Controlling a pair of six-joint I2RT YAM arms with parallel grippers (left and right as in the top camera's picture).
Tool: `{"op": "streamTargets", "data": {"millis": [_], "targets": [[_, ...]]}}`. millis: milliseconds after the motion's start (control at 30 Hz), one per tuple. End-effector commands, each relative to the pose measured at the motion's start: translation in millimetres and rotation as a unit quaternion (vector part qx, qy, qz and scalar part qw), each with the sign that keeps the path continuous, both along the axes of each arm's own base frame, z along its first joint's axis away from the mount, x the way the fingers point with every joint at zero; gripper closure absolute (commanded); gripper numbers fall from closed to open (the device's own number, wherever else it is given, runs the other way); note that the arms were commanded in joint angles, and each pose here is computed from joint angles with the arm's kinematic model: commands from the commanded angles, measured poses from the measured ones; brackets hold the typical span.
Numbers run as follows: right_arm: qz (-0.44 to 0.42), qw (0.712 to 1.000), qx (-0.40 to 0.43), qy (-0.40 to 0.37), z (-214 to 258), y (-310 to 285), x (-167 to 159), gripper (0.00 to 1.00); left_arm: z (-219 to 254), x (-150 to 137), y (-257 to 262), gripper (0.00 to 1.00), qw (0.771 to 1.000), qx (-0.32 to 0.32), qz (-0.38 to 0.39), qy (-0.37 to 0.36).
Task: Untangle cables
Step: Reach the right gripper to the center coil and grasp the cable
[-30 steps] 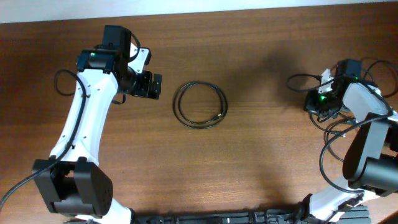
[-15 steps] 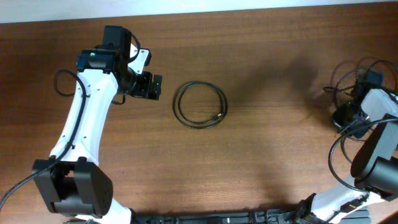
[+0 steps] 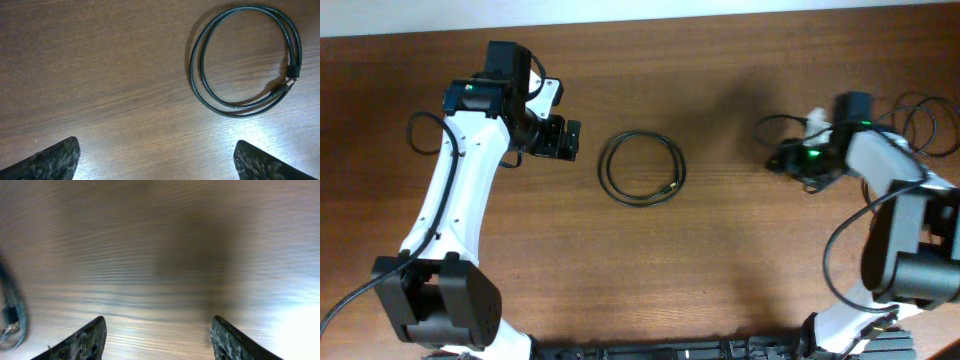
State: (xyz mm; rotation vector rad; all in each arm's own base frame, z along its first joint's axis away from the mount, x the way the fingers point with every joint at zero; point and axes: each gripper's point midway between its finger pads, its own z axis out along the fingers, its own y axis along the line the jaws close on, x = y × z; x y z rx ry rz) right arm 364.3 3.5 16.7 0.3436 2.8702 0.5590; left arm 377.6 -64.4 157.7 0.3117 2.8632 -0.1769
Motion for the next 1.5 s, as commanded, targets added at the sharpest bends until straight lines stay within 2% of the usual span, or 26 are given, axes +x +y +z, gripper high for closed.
{"op": "streamTargets", "data": {"millis": [0,133,333,600,933,967,1167,1267,1300,1467], "targets": [[0.119,0.992,0.001,-0.034,1,72,4,0.38,0,0,1,0.01,1.0,0.0,0.007,0.001],[0.207,0.972,-0.073,-0.09,0,133,11,0.38,0,0,1,0.01,1.0,0.0,0.007,0.001],[0.304,0.937,-0.11,-0.132,4,180,3,0.35,1,4,1,0.01,1.0,0.0,0.007,-0.006],[0.298,0.939,-0.106,-0.135,10,185,6,0.36,1,6,0,0.01,1.0,-0.001,0.007,-0.01],[0.31,0.934,-0.119,-0.133,61,193,21,0.36,3,12,0,0.01,1.0,-0.002,0.007,-0.024],[0.317,0.932,-0.118,-0.132,63,199,18,0.39,4,14,-1,0.01,1.0,-0.003,0.007,-0.027],[0.342,0.923,-0.131,-0.116,35,221,10,0.47,4,15,-1,0.01,1.0,-0.003,0.007,-0.031],[0.321,0.933,-0.136,-0.092,9,221,13,0.48,4,15,-1,0.01,1.0,-0.003,0.007,-0.03],[0.321,0.933,-0.138,-0.082,2,220,11,0.51,4,15,-1,0.01,1.0,-0.003,0.007,-0.03],[0.297,0.94,-0.16,-0.061,-14,211,11,0.55,4,15,-1,0.01,1.0,-0.003,0.007,-0.03]]}}
